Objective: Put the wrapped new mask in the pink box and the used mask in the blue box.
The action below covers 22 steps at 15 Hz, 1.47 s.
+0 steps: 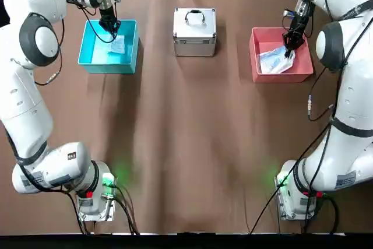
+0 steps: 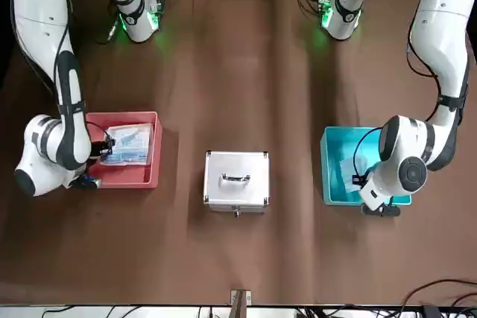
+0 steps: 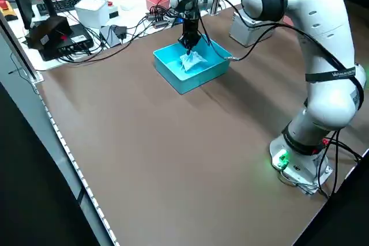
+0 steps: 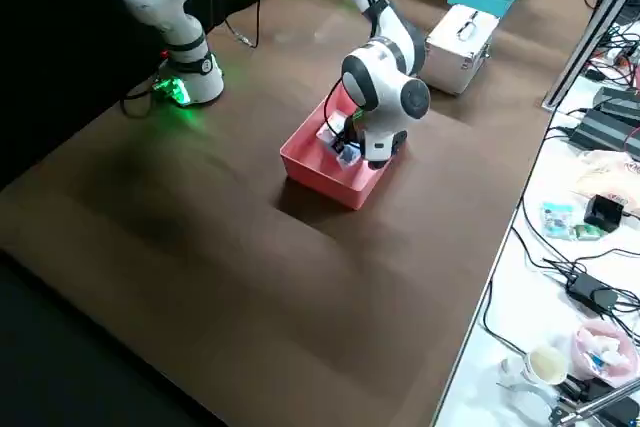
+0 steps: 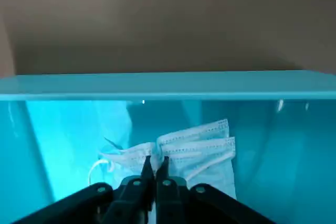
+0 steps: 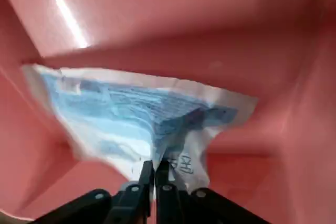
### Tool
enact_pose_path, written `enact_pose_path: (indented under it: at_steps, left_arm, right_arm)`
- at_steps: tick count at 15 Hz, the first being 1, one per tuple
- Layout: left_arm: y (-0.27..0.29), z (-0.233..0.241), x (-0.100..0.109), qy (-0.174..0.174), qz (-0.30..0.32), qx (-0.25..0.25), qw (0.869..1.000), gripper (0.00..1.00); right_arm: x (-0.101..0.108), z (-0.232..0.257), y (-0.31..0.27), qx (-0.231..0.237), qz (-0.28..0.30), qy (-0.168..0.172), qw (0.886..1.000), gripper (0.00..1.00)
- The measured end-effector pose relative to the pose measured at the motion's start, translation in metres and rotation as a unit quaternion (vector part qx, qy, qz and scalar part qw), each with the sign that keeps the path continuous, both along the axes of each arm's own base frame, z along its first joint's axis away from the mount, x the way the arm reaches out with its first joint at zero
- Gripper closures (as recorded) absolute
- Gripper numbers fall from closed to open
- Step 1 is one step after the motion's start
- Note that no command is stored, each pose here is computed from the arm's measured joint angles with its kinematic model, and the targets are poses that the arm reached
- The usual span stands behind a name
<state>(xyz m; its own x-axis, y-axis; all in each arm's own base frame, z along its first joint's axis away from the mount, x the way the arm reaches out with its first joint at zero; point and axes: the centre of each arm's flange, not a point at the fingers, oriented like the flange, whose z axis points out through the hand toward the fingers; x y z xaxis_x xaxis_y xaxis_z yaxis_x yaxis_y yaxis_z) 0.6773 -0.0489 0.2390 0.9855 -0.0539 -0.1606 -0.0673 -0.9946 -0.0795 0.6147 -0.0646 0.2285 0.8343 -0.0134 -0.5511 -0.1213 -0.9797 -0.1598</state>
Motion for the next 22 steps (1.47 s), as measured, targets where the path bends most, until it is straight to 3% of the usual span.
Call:
enact_pose_path:
  at_steps: [3, 5, 7, 9, 10, 11, 12, 15, 19, 20, 22]
  left_arm:
    - [0.001, -0.004, 0.002, -0.007, 0.001, -0.004, 1.000, 0.70]
    - [0.003, 0.004, 0.006, -0.016, 0.003, -0.004, 1.000, 0.66]
    - [0.005, 0.029, 0.013, -0.038, 0.005, -0.002, 0.999, 0.52]
    - [0.005, 0.075, 0.019, -0.074, 0.005, 0.003, 0.997, 0.34]
    - [0.003, 0.103, 0.018, -0.091, 0.003, 0.007, 0.996, 0.25]
    - [0.000, 0.131, 0.016, -0.104, 0.001, 0.012, 0.994, 0.16]
    - [-0.005, 0.156, 0.010, -0.111, -0.002, 0.018, 0.994, 0.13]
    - [-0.024, 0.220, -0.012, -0.113, -0.006, 0.017, 0.993, 0.11]
    - [-0.032, 0.285, -0.043, -0.107, -0.043, -0.004, 0.993, 0.11]
    - [-0.031, 0.311, -0.058, -0.098, -0.058, 0.001, 0.994, 0.03]
    - [-0.031, 0.333, -0.072, -0.078, -0.062, 0.006, 0.995, 0.01]
  right_arm:
    - [0.008, 0.014, -0.004, 0.003, 0.005, -0.014, 1.000, 0.60]
    - [0.019, 0.040, -0.002, 0.007, 0.011, -0.025, 1.000, 0.41]
    - [0.034, 0.093, 0.001, 0.013, 0.021, -0.041, 0.999, 0.22]
    - [0.045, 0.164, 0.001, 0.012, 0.030, -0.082, 0.996, 0.05]
    - [0.046, 0.198, 0.001, 0.011, 0.033, -0.108, 0.994, 0.01]
    - [0.045, 0.229, 0.002, 0.012, 0.035, -0.132, 0.991, 0.01]
    - [0.042, 0.255, 0.002, 0.012, 0.036, -0.152, 0.988, 0.01]
    - [0.027, 0.310, -0.007, 0.001, 0.036, -0.192, 0.981, 0.01]
    - [0.002, 0.369, -0.024, -0.067, 0.053, -0.223, 0.971, 0.01]
    - [-0.007, 0.393, -0.016, -0.081, 0.065, -0.241, 0.965, 0.01]
    - [-0.013, 0.404, -0.003, -0.073, 0.075, -0.251, 0.962, 0.01]
